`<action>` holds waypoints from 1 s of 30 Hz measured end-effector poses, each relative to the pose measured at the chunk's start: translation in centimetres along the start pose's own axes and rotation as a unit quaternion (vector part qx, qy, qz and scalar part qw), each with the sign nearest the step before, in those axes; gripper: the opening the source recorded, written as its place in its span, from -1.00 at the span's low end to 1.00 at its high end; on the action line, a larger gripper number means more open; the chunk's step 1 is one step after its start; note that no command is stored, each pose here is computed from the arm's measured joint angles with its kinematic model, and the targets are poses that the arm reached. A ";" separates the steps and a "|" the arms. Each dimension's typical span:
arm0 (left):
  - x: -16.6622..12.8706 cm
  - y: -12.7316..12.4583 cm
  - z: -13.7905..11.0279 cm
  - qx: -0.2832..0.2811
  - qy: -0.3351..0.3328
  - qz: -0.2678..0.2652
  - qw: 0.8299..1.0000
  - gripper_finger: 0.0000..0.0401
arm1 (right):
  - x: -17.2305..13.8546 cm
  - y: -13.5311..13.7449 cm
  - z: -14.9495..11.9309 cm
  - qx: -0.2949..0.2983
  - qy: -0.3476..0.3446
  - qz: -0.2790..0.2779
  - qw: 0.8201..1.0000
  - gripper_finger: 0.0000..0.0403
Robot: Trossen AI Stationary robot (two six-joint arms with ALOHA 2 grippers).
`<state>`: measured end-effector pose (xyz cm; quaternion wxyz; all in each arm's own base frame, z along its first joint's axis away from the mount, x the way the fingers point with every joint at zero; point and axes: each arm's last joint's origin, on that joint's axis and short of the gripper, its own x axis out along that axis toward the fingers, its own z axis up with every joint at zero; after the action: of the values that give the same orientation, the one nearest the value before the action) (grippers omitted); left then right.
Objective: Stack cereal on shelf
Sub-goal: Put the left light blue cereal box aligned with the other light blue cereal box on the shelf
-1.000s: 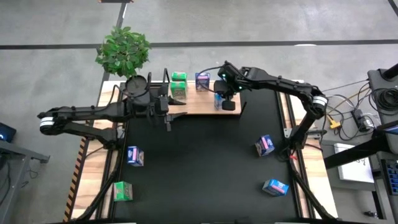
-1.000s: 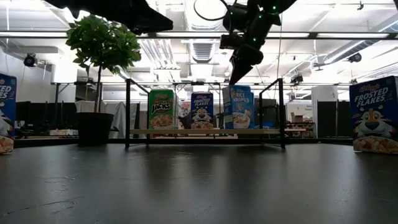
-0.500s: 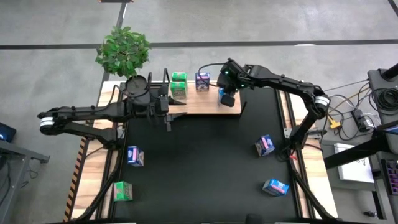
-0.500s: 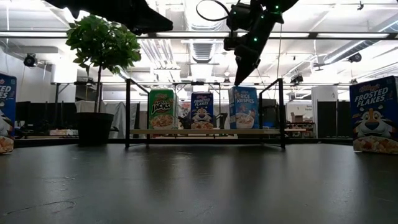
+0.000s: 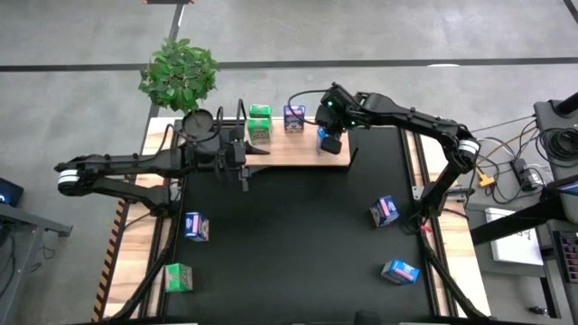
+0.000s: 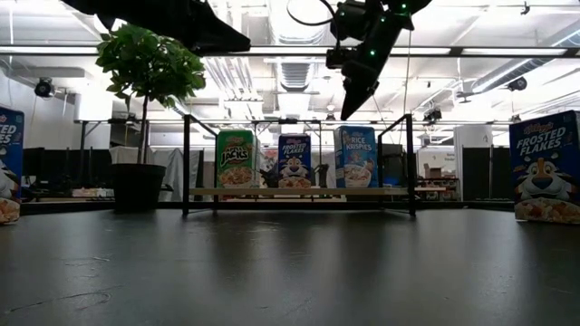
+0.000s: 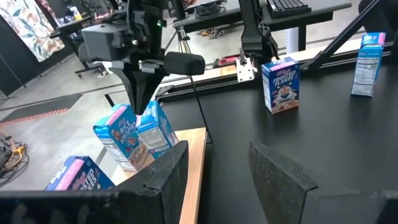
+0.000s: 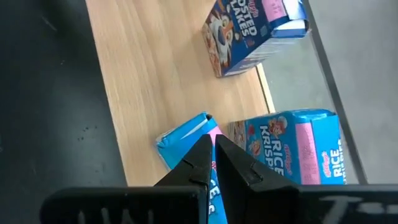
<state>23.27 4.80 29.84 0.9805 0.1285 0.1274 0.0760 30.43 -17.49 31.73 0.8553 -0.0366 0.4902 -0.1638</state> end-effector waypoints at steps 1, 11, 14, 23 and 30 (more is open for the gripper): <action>0.0 0.0 0.0 -0.002 0.000 0.000 1.000 -0.24 | 0.1 0.0 0.0 -0.007 -0.001 0.001 1.000 -0.94; 0.0 0.0 0.0 -0.004 -0.001 0.000 1.000 -0.24 | 2.1 0.1 -0.3 -0.001 0.012 0.027 1.000 -0.94; 0.0 0.0 0.0 -0.004 -0.001 0.000 1.000 -0.24 | 2.1 -0.1 -0.2 0.021 0.009 0.022 0.999 -0.94; 0.0 0.0 0.0 -0.008 0.000 0.000 1.000 -0.24 | 1.8 -0.7 -0.7 0.109 0.028 -0.022 0.993 -0.94; 0.0 0.0 -0.1 -0.010 0.002 -0.001 1.000 -0.24 | 1.7 -0.8 -0.8 0.115 0.039 -0.038 0.992 -0.94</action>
<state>23.29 4.80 29.77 0.9815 0.1188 0.1291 0.0767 30.36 -18.67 30.06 0.8272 0.0499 0.4996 -0.2524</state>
